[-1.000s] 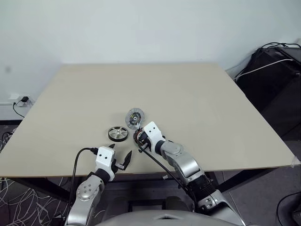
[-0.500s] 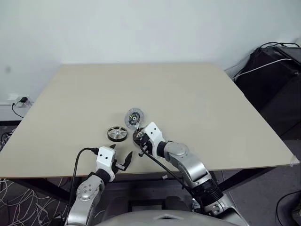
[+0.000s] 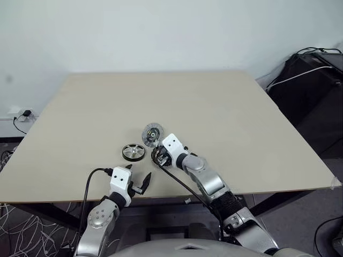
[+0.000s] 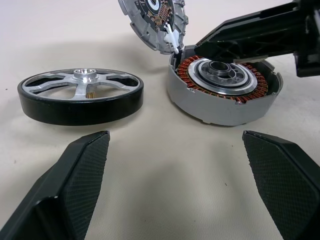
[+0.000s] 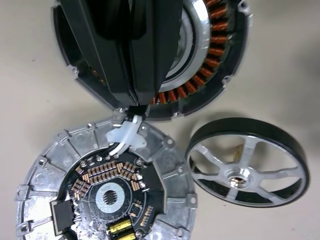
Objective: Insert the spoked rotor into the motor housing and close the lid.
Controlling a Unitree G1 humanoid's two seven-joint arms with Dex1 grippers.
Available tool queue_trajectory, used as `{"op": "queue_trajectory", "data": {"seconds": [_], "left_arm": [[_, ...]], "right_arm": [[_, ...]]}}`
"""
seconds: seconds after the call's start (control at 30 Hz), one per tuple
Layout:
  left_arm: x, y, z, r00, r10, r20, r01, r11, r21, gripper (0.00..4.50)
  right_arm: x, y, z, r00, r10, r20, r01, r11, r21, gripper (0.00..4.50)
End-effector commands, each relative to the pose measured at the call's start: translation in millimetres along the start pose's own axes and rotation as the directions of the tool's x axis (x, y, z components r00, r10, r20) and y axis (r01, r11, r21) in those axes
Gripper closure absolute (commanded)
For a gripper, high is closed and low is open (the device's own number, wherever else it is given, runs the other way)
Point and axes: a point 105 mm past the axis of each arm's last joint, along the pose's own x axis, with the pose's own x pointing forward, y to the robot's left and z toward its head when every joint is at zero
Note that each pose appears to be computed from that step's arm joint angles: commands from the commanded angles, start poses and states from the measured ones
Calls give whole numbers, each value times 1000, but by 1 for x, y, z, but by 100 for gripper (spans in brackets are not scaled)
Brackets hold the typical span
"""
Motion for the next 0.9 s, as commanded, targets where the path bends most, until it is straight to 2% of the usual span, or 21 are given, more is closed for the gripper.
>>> {"op": "queue_trajectory", "data": {"seconds": [0.03, 0.9], "left_arm": [[3, -3, 16, 998, -8, 58, 7, 1000, 15, 0], [4, -4, 16, 998, -19, 57, 18, 1000, 14, 0]], "right_arm": [[2, -5, 16, 999, -16, 52, 17, 1000, -17, 445], [-20, 4, -12, 999, 39, -13, -39, 999, 15, 445]]}}
